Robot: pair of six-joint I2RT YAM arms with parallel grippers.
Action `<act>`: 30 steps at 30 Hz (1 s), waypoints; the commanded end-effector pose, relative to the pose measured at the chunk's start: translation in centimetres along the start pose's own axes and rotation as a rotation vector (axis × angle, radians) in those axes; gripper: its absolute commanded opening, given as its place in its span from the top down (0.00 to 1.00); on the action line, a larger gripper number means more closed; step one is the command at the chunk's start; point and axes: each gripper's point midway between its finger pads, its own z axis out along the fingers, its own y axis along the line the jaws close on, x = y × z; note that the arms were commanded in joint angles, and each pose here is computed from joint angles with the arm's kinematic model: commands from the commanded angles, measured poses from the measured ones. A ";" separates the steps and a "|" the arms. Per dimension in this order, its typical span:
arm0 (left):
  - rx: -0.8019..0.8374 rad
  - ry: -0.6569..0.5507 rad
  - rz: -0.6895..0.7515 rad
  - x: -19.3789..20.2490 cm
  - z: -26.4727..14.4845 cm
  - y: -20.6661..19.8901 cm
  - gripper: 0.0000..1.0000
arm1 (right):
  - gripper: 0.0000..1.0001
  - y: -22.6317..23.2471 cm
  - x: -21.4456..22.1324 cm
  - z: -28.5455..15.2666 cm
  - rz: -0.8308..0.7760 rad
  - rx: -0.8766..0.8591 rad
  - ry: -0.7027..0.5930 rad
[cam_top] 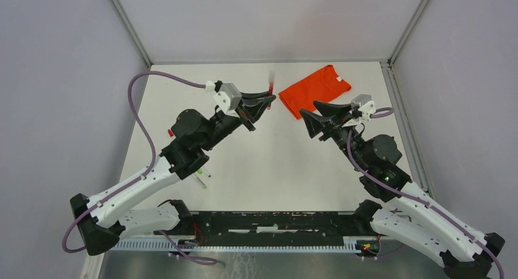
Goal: Insert the pens into the pen caps
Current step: Place the pen at the center of the board.
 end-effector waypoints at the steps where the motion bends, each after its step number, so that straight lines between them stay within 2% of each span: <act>1: -0.063 -0.051 -0.048 -2.1 -0.3 1.0 0.98 | 0.43 -2.0 0.6 -0.8 -0.105 0.092 0.069; 4: -0.143 0.049 -0.068 0.4 -0.8 2.2 0.98 | 0.42 -4.7 4.1 -1.1 -0.149 0.230 0.211; 6: -0.210 0.144 -0.093 3.0 -1.5 3.1 0.98 | 0.41 -5.8 7.1 -1.3 -0.193 0.274 0.361; 9: -0.337 0.291 -0.150 7.4 -3.5 4.6 0.98 | 0.39 -6.4 12.1 -1.7 -0.200 0.265 0.574; 11: -0.421 0.400 -0.183 10.6 -5.6 5.4 0.98 | 0.37 -6.5 14.8 -2.0 -0.168 0.235 0.661; 17: -0.569 0.663 -0.246 18.3 -10.0 6.3 0.98 | 0.30 -7.0 19.1 -3.0 -0.043 0.186 0.737; 20: -0.621 0.772 -0.291 22.0 -11.3 6.9 0.94 | 0.29 -7.3 19.9 -3.5 -0.020 0.201 0.742; 24: -0.650 0.846 -0.361 25.9 -11.1 7.3 0.90 | 0.28 -8.0 21.5 -5.3 0.026 0.260 0.746; 30: -0.677 0.941 -0.471 30.7 -8.8 6.8 0.88 | 0.27 -8.7 24.5 -8.6 0.097 0.340 0.806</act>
